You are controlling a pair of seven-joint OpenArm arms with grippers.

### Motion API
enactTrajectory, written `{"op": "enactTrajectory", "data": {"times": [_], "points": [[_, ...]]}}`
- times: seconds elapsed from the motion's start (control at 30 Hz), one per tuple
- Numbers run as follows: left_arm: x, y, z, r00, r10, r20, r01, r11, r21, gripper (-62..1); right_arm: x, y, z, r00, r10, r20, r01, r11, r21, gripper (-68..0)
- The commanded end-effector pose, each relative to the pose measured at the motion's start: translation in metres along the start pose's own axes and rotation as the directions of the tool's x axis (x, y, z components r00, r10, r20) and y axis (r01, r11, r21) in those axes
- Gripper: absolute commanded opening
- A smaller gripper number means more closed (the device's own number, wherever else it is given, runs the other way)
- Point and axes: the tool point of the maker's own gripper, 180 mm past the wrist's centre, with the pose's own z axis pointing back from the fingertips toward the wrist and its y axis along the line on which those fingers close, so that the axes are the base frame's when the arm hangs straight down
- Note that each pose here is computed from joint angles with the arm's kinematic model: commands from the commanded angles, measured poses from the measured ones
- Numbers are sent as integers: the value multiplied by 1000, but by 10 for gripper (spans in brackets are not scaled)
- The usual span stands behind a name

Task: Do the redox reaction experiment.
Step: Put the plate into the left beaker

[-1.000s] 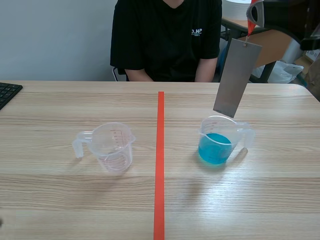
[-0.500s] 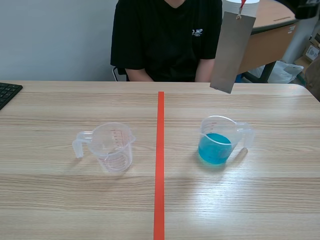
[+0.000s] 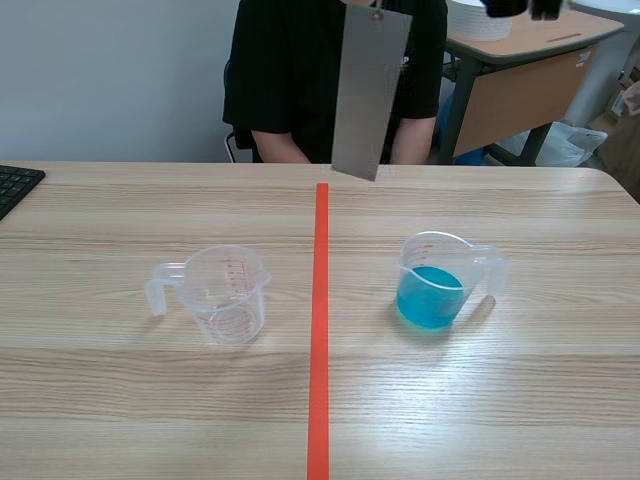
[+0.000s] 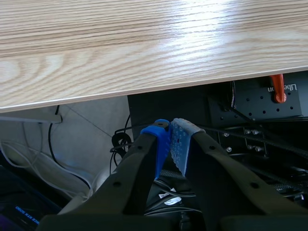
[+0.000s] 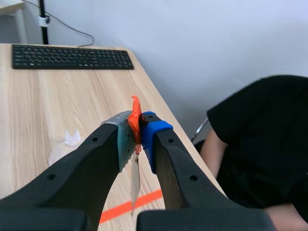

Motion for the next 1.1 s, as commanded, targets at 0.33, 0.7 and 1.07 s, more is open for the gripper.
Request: {"op": "enactTrajectory", "data": {"times": [0.33,0.7,1.07], "points": [[7,-2,0,1000,-6,25,6,1000,-9,-560,24,37,-43,997,45,66,-54,989,137,-662],[6,-2,0,1000,-6,24,6,1000,-9,-560,22,60,-80,997,28,66,-41,976,213,-662],[6,1,0,1000,-8,20,8,1000,5,-529,11,58,-104,998,-41,45,30,974,224,-662]]}}
